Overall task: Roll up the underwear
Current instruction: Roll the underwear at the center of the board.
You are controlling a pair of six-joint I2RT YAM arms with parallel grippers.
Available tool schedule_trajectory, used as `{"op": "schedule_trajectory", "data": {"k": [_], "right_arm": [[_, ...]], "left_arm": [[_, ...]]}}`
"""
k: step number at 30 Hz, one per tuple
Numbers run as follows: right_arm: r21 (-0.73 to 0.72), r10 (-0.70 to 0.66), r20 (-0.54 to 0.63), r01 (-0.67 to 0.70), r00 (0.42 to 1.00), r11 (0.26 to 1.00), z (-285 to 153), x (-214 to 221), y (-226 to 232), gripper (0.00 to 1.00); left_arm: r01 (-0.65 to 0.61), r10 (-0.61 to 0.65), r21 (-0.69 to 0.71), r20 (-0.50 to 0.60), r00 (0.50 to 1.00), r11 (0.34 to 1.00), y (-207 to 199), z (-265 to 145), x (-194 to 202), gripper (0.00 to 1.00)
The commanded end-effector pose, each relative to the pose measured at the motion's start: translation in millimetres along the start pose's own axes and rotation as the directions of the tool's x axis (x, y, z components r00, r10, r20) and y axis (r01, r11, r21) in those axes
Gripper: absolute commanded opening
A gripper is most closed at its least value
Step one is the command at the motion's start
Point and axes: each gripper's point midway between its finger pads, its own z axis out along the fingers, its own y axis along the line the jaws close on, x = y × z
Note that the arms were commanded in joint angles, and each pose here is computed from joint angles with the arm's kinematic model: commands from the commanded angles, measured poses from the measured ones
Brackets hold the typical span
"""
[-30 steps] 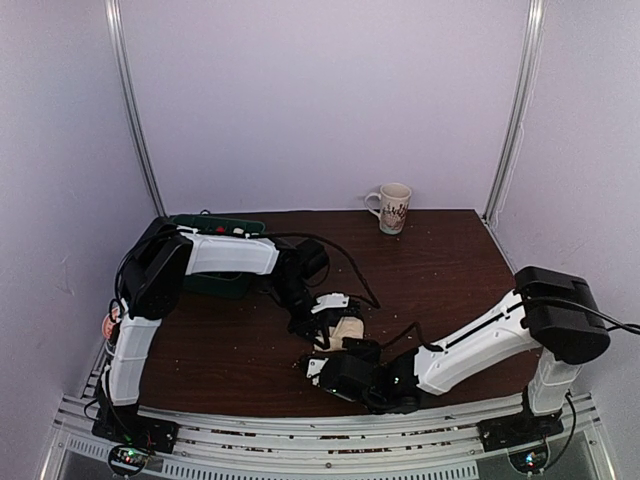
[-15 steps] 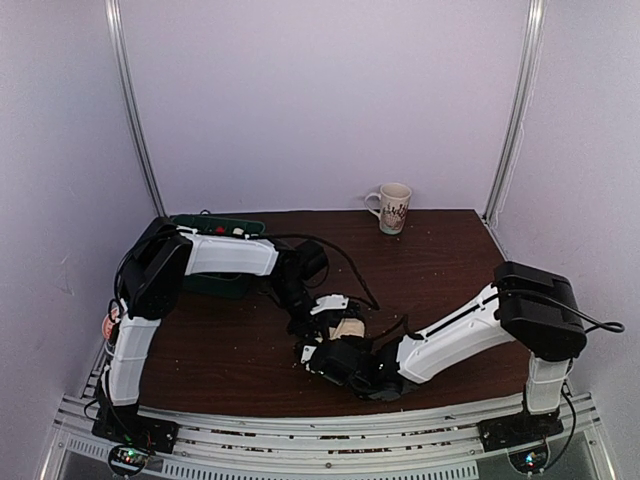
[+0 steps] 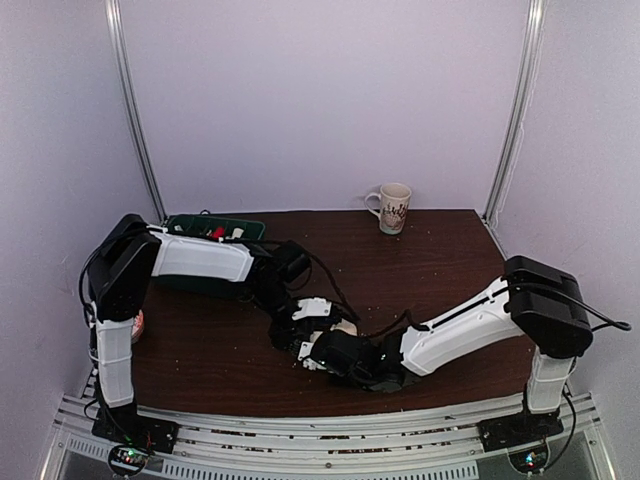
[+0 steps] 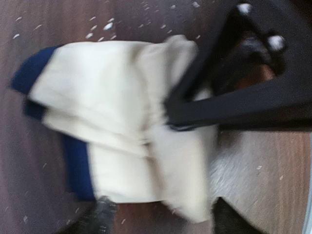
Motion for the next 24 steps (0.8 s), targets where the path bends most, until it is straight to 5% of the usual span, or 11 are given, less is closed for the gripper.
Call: {"op": "schedule_trajectory", "data": {"k": [1, 7, 13, 24], "right_arm": [[-0.143, 0.003, -0.050, -0.011, 0.999, 0.990, -7, 20, 22, 0.00], [-0.246, 0.033, -0.047, -0.044, 0.998, 0.968, -16, 15, 28, 0.00], [-0.411, 0.084, -0.098, -0.117, 0.992, 0.904, -16, 19, 41, 0.00], [-0.730, 0.133, -0.272, -0.294, 0.953, 0.617, -28, 5, 71, 0.03]], "left_arm": [[-0.051, 0.062, -0.161, 0.069, 0.996, 0.986, 11, -42, -15, 0.98], [-0.088, 0.156, -0.404, 0.137, 0.978, 0.910, 19, -90, -21, 0.98], [-0.035, 0.300, -0.735, 0.232, 0.925, 0.677, 23, -163, -28, 0.98], [-0.372, 0.599, -0.648, 0.166, 0.783, 0.665, -52, -118, -2, 0.98]]}}
